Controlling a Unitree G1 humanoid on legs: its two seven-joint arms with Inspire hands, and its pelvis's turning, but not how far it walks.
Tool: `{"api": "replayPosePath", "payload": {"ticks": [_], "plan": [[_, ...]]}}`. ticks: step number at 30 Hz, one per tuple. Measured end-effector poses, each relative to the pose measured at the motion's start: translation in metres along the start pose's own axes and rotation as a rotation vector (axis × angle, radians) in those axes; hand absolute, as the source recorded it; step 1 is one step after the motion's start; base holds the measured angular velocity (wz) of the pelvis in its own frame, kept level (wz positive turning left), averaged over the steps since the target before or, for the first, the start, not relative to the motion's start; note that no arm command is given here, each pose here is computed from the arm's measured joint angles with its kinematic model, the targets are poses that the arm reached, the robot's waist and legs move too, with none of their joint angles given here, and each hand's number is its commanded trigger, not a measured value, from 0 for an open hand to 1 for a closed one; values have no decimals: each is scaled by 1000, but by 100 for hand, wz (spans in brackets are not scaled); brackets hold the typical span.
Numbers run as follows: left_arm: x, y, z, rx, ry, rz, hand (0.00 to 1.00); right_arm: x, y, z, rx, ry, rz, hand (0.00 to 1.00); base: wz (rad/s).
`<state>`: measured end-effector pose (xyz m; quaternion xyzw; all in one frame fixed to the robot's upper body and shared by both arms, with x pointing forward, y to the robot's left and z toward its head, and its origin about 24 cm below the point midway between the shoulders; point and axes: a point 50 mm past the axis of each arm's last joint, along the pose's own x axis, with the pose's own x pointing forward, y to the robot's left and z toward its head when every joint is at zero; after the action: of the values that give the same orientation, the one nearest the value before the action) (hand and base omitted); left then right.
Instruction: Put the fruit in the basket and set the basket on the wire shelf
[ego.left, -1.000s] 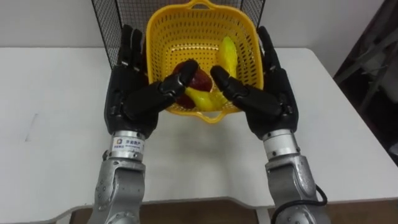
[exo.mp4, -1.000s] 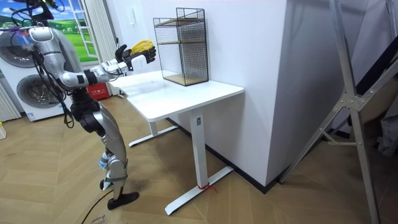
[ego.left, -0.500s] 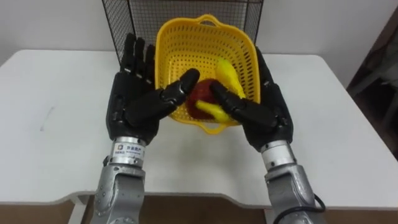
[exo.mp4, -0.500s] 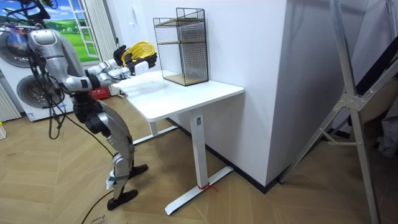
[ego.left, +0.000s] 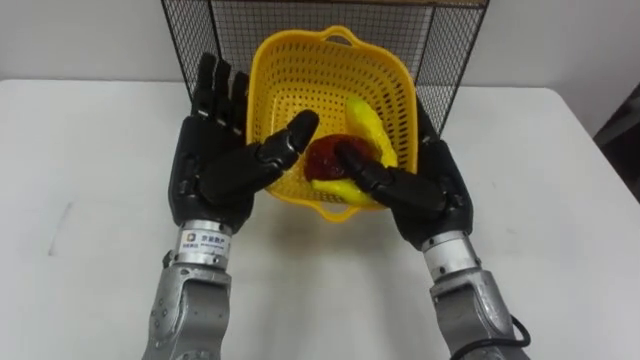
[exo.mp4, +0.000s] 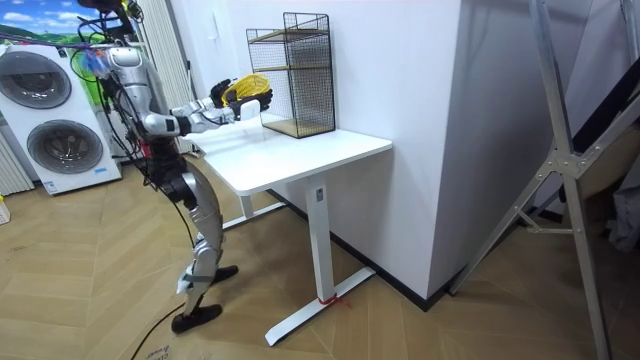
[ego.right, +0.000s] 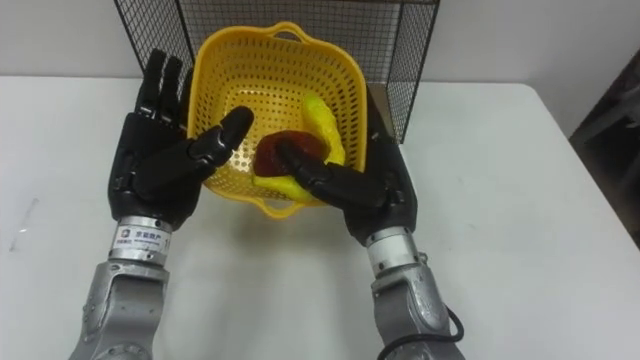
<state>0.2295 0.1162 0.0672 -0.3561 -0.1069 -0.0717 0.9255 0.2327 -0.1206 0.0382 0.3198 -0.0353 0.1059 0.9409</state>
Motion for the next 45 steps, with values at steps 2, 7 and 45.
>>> {"api": "replayPosePath", "payload": {"ticks": [2, 7, 45], "plan": [[0, 0, 0, 0, 1, 0, 0, 1, 0, 1, -2, -6, 2, 0, -2], [0, 1, 0, 3, 2, 1, 0, 2, 1, 1, -3, -8, 4, 0, -4], [-4, 15, -17, 308, 161, 33, 0, 11, 2, 14, -123, -37, -14, 0, -7]]}}
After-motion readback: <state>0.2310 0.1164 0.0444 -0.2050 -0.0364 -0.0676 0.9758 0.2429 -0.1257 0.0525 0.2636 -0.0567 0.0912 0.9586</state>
